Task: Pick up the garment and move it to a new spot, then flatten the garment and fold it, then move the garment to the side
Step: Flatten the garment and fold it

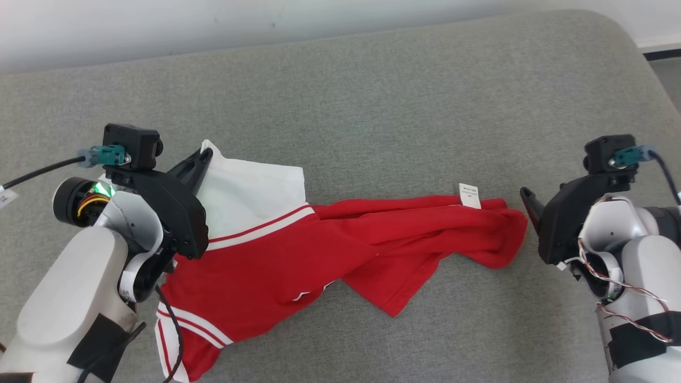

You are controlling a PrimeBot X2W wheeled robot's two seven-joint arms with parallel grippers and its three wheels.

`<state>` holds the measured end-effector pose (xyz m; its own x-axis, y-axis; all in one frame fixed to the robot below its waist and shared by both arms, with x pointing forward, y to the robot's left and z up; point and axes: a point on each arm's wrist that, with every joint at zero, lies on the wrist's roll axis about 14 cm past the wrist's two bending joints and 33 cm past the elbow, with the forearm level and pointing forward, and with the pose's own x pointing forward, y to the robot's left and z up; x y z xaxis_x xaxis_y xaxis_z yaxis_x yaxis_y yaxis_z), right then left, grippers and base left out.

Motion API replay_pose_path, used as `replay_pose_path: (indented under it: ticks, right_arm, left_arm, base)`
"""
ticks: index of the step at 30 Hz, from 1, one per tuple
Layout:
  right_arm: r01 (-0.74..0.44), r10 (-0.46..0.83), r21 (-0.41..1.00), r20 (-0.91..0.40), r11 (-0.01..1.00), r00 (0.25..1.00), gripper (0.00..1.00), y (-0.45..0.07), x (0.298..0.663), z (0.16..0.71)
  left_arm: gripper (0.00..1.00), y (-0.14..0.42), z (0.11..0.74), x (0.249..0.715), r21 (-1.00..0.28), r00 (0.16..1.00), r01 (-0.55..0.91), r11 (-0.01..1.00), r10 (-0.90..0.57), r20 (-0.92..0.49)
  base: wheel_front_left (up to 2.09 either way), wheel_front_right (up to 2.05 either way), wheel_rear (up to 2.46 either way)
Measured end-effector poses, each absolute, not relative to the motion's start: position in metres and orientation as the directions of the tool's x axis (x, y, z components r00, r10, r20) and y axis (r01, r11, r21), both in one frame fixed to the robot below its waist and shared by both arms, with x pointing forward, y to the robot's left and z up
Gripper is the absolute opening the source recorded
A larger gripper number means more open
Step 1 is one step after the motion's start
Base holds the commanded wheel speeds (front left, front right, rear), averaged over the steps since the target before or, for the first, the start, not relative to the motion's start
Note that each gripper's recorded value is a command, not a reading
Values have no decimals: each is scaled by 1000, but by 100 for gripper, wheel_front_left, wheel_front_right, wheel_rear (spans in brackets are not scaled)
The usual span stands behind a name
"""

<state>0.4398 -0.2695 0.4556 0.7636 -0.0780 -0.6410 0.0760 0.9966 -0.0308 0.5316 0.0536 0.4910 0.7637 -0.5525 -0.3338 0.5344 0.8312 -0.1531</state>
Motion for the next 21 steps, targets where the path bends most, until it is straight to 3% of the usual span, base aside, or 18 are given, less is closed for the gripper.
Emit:
replay_pose_path:
  ticks: [8, 21]
  right_arm:
    - [-3, -27, -39, -736, 999, 676, 100, -247, 439, 416]
    - [-37, -14, -48, -779, 998, 627, 100, -240, 432, 392]
  left_arm:
    - [0, 67, 480, 533, -160, 768, 509, 846, -530, -359]
    - [0, 68, 474, 536, -168, 767, 500, 849, -525, -370]
  base:
    - [0, 0, 0]
    - [0, 0, 0]
